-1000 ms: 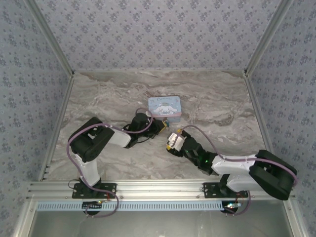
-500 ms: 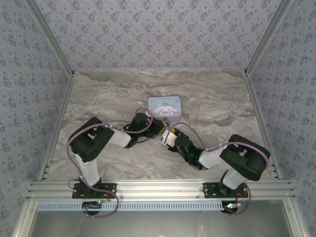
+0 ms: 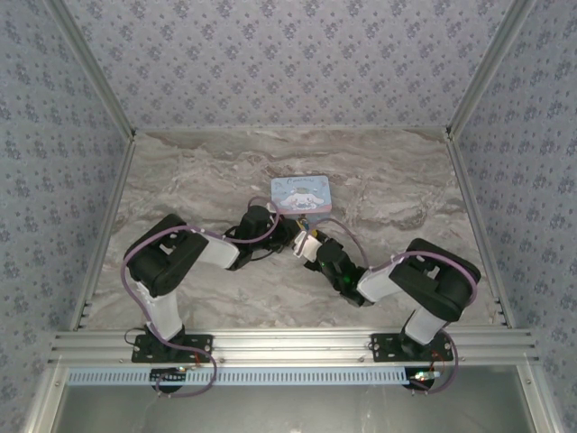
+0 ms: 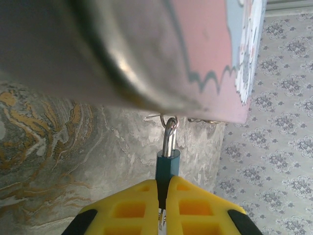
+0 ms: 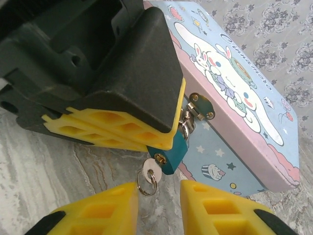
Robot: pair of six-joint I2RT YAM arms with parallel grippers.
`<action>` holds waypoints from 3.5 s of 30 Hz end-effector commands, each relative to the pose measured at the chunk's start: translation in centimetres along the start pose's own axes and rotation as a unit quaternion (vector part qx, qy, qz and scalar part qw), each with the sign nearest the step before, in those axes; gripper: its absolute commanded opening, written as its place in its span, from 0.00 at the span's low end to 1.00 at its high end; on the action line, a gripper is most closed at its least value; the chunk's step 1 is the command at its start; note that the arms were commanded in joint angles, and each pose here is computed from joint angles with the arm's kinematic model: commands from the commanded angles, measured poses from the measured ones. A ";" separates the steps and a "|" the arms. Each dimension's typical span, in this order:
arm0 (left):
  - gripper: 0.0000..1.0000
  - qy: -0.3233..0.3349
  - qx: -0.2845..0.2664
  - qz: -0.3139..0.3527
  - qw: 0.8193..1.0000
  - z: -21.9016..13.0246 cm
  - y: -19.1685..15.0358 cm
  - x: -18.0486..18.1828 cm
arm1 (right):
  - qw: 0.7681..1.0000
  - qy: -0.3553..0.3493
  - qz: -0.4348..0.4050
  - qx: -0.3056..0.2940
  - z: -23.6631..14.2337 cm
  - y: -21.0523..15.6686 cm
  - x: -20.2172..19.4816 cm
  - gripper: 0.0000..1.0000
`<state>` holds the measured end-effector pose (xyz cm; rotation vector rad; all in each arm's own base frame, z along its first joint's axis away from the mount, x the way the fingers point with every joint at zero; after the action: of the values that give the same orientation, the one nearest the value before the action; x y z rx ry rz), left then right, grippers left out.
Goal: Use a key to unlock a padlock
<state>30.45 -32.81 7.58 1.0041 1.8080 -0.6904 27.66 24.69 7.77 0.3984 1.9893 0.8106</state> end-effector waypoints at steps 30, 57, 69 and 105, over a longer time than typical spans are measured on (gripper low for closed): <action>0.08 -0.029 0.009 0.007 1.000 -0.2 -0.3 -2.5 | 0.998 0.018 0.064 -0.023 2.1 0.7 -0.4 0.00; 0.07 -0.029 0.003 0.007 1.000 -0.4 -0.2 -2.6 | 0.983 0.070 0.156 -0.060 1.2 -0.3 -1.4 0.07; 0.08 -0.024 -0.004 0.004 1.000 -2.0 0.3 -2.6 | 0.997 0.013 0.022 -0.070 -0.5 1.7 -0.3 0.44; 0.07 -0.031 -0.002 0.002 1.000 -2.4 0.3 -3.0 | 0.998 -0.037 -0.008 -0.048 1.5 2.5 -0.2 0.13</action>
<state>30.21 -31.37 9.24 0.9879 1.8288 -0.6791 28.47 26.76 8.50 0.3168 1.9113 0.8569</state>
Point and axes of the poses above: each hand's point on the last joint's axis, 136 mm out from that joint toward the fingers, its own z axis out along the fingers, its own x axis along the line the jaws close on, y = z × x, the point moved 2 cm from there along -z, back along the fingers, and after that the axes turned 6 degrees about -z, right-handed, at the moved point
